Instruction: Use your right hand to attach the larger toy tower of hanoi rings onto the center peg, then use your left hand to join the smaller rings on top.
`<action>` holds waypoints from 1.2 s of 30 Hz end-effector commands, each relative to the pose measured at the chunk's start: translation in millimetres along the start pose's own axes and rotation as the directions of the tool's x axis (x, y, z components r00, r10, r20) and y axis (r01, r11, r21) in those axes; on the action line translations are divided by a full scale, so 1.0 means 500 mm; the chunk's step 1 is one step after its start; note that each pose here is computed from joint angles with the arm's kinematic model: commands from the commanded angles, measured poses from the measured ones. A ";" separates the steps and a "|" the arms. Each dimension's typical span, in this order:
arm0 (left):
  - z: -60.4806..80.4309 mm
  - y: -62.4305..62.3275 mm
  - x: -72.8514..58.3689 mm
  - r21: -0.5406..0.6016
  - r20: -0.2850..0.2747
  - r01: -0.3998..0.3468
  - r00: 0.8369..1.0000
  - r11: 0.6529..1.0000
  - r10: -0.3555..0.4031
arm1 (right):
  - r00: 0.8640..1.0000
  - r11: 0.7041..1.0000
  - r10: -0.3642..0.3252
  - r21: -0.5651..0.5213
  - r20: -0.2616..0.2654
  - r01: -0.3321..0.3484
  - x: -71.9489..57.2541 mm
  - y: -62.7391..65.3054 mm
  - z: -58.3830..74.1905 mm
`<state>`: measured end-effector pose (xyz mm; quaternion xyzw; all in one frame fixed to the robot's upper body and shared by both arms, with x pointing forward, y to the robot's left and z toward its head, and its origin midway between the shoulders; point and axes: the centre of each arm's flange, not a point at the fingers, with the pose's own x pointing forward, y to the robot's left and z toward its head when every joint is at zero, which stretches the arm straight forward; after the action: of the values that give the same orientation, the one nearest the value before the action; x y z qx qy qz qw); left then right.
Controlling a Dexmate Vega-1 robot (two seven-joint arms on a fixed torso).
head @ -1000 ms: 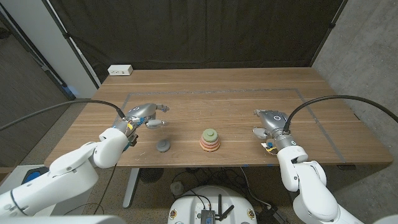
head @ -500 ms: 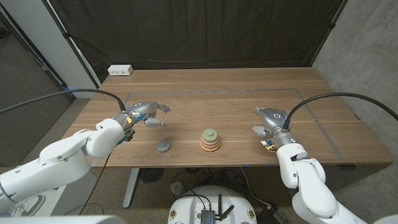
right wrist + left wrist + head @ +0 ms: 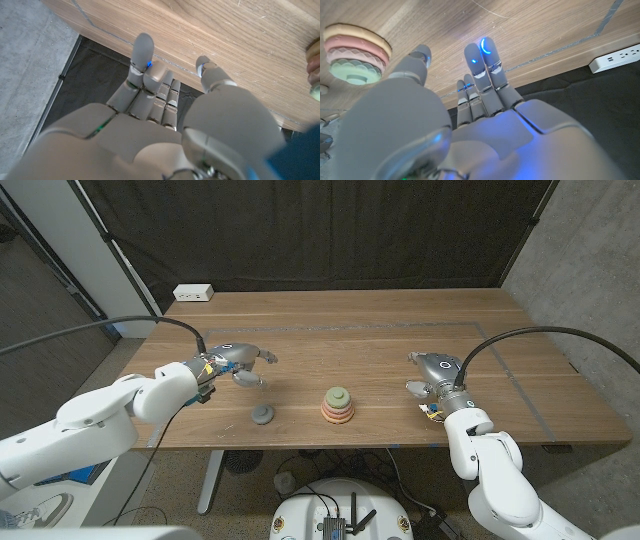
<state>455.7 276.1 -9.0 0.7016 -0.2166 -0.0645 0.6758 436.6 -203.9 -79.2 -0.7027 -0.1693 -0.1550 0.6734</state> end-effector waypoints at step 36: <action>0.002 -0.070 -0.041 0.102 0.017 0.171 0.985 0.980 -0.173 | 0.999 0.999 0.039 -0.023 -0.010 -0.039 0.009 -0.002 0.012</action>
<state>445.6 282.8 -35.5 0.7376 -0.1732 -0.1189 0.6418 440.6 -200.4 -77.7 -0.7114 -0.1524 -0.1478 0.6700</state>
